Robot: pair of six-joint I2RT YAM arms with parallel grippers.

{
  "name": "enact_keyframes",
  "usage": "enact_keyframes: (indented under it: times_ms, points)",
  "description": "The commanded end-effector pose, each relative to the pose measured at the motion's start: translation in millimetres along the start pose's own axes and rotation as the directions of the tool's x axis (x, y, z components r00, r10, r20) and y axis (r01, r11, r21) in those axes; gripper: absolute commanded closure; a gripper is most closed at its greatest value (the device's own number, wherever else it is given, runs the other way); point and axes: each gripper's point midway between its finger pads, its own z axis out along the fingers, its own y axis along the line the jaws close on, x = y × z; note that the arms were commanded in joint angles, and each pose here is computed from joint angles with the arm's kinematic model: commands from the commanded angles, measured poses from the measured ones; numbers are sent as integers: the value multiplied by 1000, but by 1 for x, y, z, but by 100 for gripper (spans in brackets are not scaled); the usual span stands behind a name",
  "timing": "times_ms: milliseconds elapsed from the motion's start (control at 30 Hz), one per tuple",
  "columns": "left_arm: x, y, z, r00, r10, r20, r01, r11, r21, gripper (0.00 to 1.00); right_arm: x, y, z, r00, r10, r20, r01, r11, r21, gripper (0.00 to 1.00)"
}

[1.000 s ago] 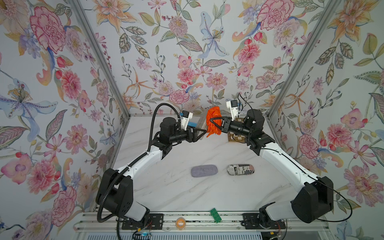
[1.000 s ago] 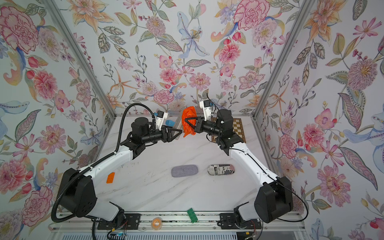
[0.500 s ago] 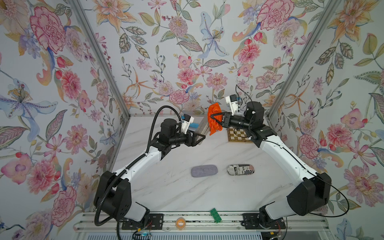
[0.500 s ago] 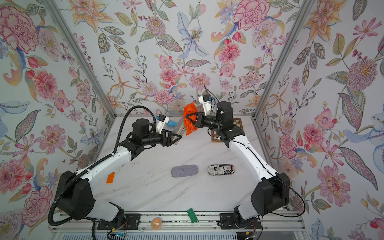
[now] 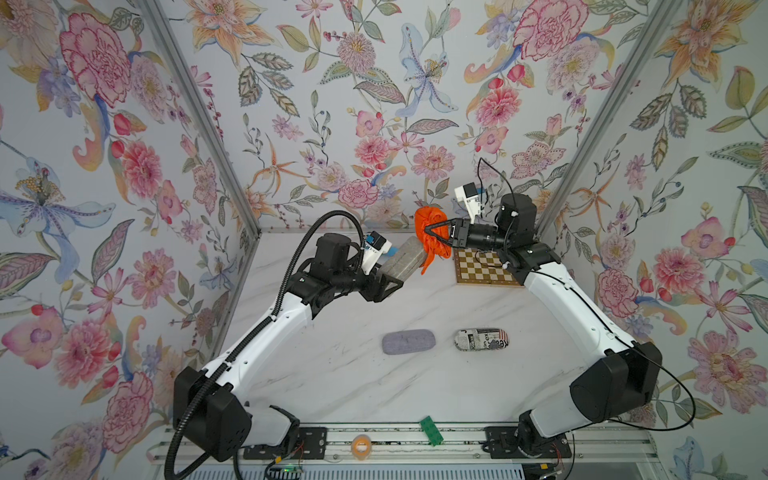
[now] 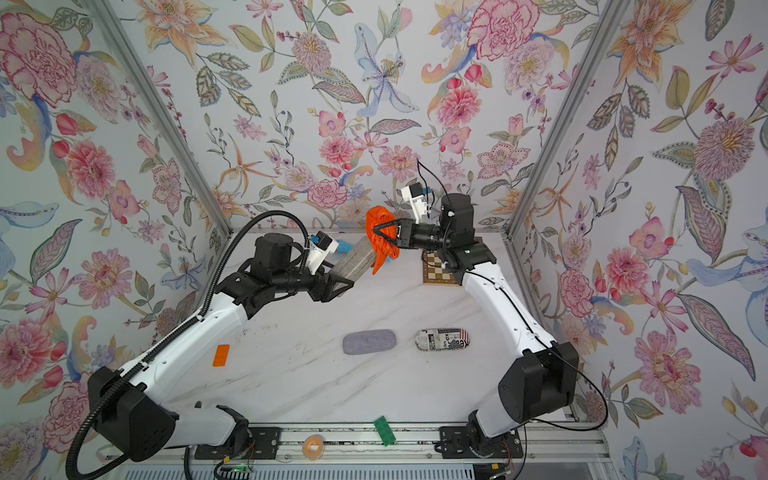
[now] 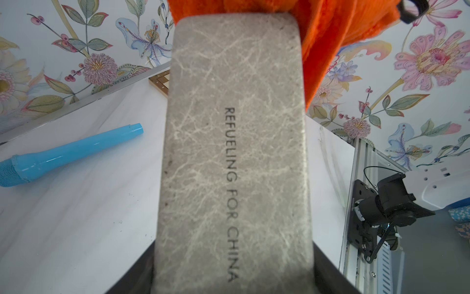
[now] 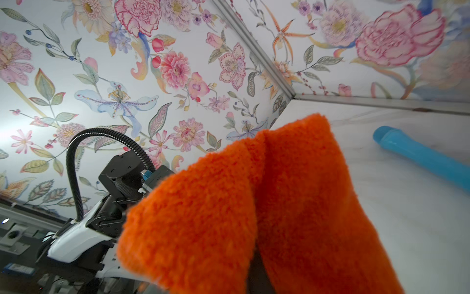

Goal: Wipe the eyeglass case
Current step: Wipe the dirt from the eyeglass case.

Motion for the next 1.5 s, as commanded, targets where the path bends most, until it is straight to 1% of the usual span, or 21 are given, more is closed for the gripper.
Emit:
enact_keyframes:
  times_ms: [0, 33, 100, 233, 300, 433, 567, 667, 800, 933, 1000, 1067, 1167, 1200, 1300, 1400, 1467]
  points:
    - [-28, 1, -9, 993, 101, 65, -98, 994, -46, 64, 20, 3, 14, 992, 99, -83, -106, 991, -85, 100]
    - [-32, 3, -10, 991, 108, 80, -103, 993, -61, 64, 22, -1, 14, 989, 120, -86, -127, 989, -74, 100]
    - [-38, 1, -9, 988, 119, 96, -115, 992, -51, 64, 22, -9, 11, 986, 146, -77, -151, 987, -63, 100]
    - [-39, -35, 4, 973, 213, 89, -215, 977, 8, 63, 11, -15, 4, 982, 181, -52, -186, 976, -110, 100]
    - [-38, -47, 8, 966, 236, 105, -239, 971, 19, 63, 6, -18, 2, 982, 182, -46, -186, 974, -130, 100]
    - [-40, -34, 2, 962, 240, 130, -234, 971, -57, 64, 2, -21, 0, 977, 201, -64, -210, 963, -170, 100]
    - [-44, 0, -8, 971, 196, 137, -175, 973, -152, 65, -3, -18, -2, 968, 239, -69, -249, 940, -235, 100]
    - [-47, 15, -10, 973, 185, 134, -158, 968, -194, 65, -4, -17, -3, 966, 251, -65, -259, 934, -247, 100]
    - [-49, 2, -1, 969, 198, 146, -176, 973, -148, 65, -1, -22, -3, 961, 269, -57, -275, 933, -234, 100]
    - [-39, -24, 20, 959, 267, 93, -259, 961, -96, 65, 2, -26, 2, 958, 281, -53, -285, 931, -227, 100]
    - [-35, -28, 25, 957, 280, 79, -273, 959, -81, 64, 3, -26, 6, 958, 280, -64, -287, 930, -231, 100]
    - [-37, -27, 23, 954, 286, 88, -279, 956, -90, 65, 6, -26, 10, 956, 284, -80, -295, 927, -234, 100]
    - [-47, -12, 9, 959, 252, 132, -237, 965, -115, 64, 6, -25, 9, 957, 278, -81, -289, 928, -236, 100]
    - [-51, -6, 2, 964, 213, 158, -197, 974, -115, 65, 4, -24, 6, 960, 271, -72, -280, 930, -238, 100]
    - [-64, 5, -18, 963, 136, 232, -115, 988, -99, 64, -6, -22, -8, 969, 246, -24, -244, 941, -233, 100]
    - [-71, 6, -29, 958, 49, 281, -40, 998, -39, 64, -13, -23, -25, 972, 231, 37, -219, 952, -212, 100]
    - [-75, 2, -31, 955, -18, 295, 12, 1000, 22, 63, -11, -14, -28, 980, 193, 52, -177, 959, -221, 100]
